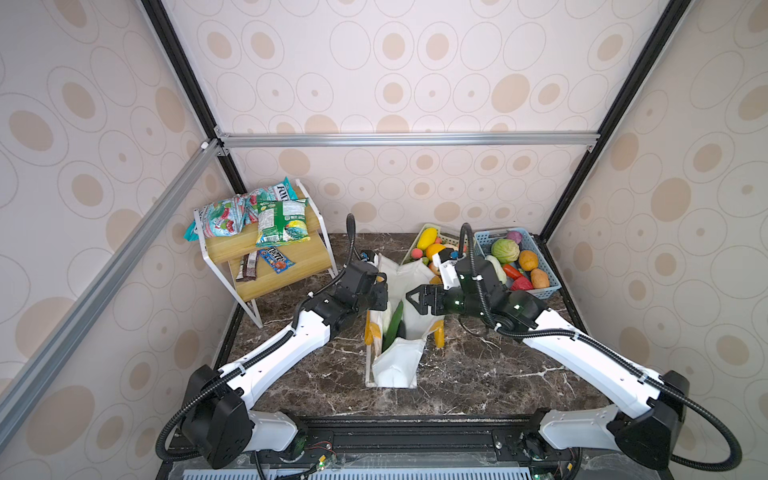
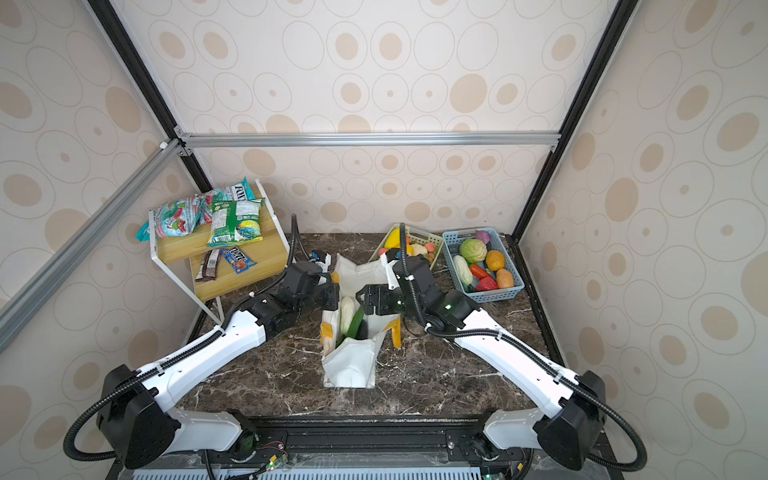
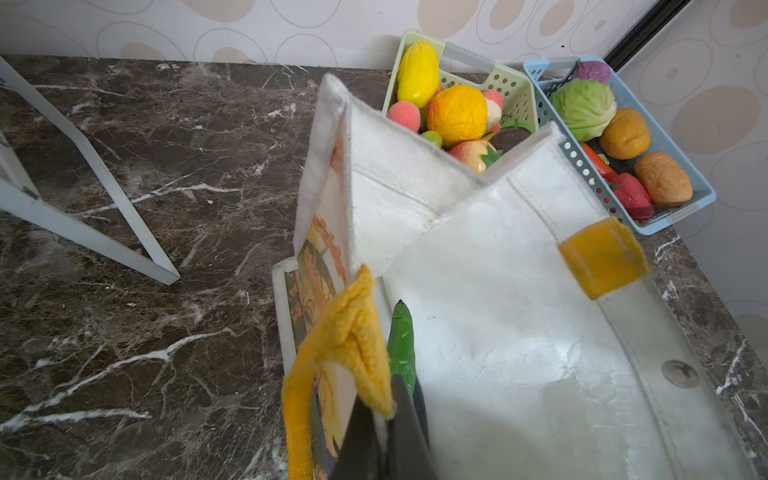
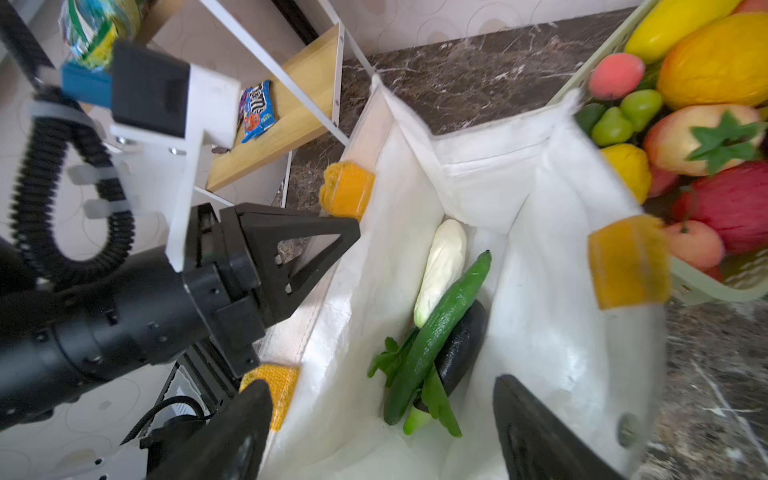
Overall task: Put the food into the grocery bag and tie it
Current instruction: 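Withdraw the right gripper from the bag toward the green basket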
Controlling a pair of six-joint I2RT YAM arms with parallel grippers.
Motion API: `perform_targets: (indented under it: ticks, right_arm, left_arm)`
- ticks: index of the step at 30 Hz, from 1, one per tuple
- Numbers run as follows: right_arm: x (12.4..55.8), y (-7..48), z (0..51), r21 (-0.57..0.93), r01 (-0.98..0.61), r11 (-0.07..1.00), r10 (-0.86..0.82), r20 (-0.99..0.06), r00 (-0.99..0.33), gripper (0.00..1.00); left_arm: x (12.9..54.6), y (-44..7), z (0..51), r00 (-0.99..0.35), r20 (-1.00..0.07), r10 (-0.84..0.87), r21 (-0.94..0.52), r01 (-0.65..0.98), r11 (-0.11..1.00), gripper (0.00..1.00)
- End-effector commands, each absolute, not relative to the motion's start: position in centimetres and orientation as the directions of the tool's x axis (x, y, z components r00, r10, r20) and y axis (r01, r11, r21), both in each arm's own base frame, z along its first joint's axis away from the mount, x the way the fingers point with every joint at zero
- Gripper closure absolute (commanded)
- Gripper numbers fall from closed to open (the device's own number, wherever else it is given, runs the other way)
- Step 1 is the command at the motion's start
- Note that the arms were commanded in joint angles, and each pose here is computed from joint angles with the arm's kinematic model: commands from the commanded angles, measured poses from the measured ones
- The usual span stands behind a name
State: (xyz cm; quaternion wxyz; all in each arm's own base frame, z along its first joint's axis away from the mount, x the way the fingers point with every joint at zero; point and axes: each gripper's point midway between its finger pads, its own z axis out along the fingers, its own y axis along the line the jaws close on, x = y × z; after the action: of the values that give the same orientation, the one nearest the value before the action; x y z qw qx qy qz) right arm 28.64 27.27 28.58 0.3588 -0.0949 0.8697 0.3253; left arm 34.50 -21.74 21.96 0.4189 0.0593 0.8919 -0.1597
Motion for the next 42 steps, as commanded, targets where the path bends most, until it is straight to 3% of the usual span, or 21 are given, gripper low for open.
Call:
perform_targets:
  ticks: [1, 9, 18, 30, 42]
  right_arm:
    - [29.0, 24.1, 29.1, 0.468, -0.365, 0.805, 0.074, -0.688, -0.722, 0.13]
    - [31.7, 16.7, 30.6, 0.453, -0.227, 0.862, 0.188, -0.702, -0.687, 0.12]
    - [35.5, 13.1, 27.4, 0.352, -0.091, 0.932, 0.190, -0.685, -0.703, 0.12]
    - [44.0, 12.1, 23.0, 0.231, 0.006, 0.973, 0.169, -0.691, -0.703, 0.12]
    - [49.7, 16.5, 18.4, 0.300, -0.091, 0.950, 0.118, -0.612, -0.782, 0.22]
  left_arm:
    - [35.4, -21.9, 23.6, -0.612, -0.790, -0.044, -0.232, 0.232, 0.944, 1.00]
    - [35.8, -22.1, 23.4, -0.616, -0.784, -0.070, -0.252, 0.214, 0.944, 1.00]
    - [35.4, -22.1, 23.4, -0.612, -0.788, -0.073, -0.261, 0.224, 0.939, 1.00]
    - [35.3, -22.7, 22.3, -0.634, -0.771, -0.057, -0.269, 0.243, 0.932, 1.00]
    - [35.5, -22.1, 21.0, -0.654, -0.755, -0.047, -0.237, 0.205, 0.950, 1.00]
